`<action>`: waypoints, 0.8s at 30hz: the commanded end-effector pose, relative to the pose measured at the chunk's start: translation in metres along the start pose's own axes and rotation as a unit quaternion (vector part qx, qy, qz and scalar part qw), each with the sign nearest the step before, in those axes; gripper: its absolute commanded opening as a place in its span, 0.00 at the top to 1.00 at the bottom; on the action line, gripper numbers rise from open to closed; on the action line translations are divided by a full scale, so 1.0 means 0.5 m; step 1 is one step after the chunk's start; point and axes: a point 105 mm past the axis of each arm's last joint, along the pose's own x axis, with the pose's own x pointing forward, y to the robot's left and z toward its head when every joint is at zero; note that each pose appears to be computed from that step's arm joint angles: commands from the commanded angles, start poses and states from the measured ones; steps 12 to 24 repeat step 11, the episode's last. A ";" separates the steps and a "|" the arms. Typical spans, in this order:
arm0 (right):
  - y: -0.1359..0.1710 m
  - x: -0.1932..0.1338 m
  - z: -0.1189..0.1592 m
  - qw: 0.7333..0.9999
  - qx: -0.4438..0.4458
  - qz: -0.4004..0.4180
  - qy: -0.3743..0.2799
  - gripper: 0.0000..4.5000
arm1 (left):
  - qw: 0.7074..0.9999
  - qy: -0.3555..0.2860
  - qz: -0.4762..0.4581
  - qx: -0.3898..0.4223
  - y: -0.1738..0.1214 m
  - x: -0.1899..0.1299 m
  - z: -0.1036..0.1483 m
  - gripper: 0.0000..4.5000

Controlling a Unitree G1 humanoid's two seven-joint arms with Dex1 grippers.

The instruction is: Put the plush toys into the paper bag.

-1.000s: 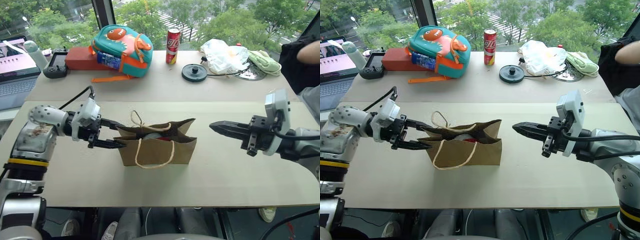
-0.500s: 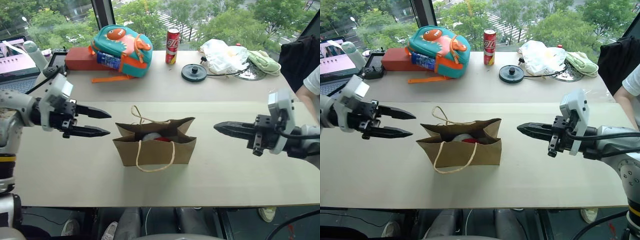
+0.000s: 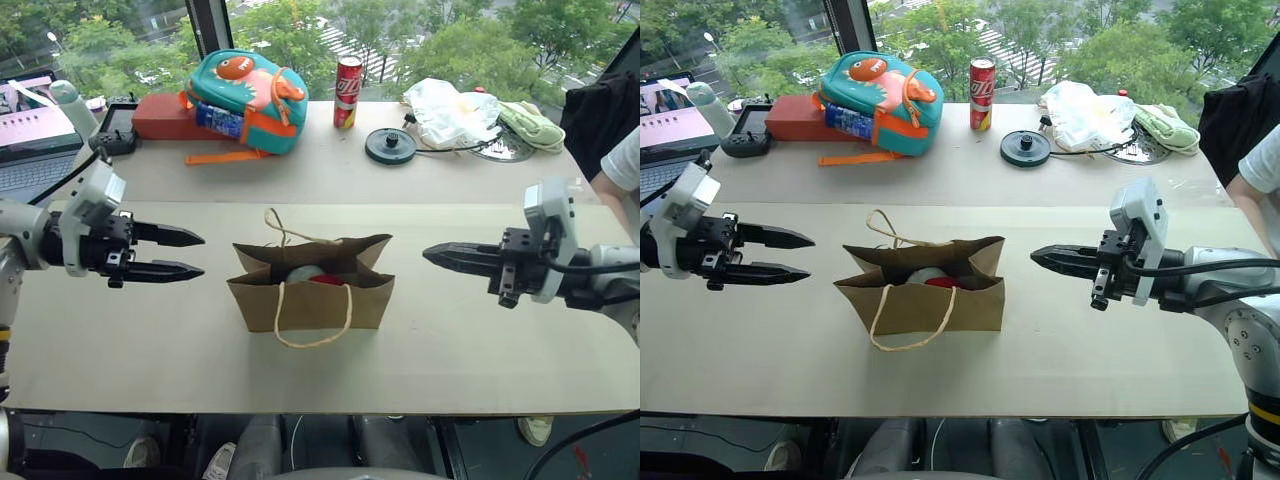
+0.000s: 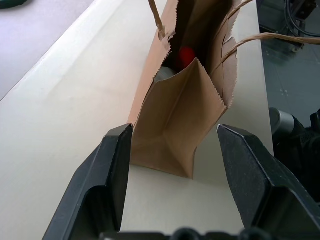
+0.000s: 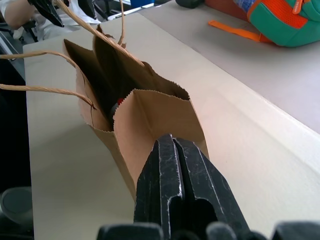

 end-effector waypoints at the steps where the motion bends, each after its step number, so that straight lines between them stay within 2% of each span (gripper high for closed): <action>1: 0.000 -0.004 0.023 1.000 -0.026 0.002 -0.016 1.00 | 1.000 -0.007 0.010 0.021 -0.002 -0.012 0.018 0.36; 24: -0.001 -0.003 0.023 1.000 -0.026 0.002 -0.017 1.00 | 1.000 -0.010 0.012 0.027 -0.001 -0.010 0.015 0.36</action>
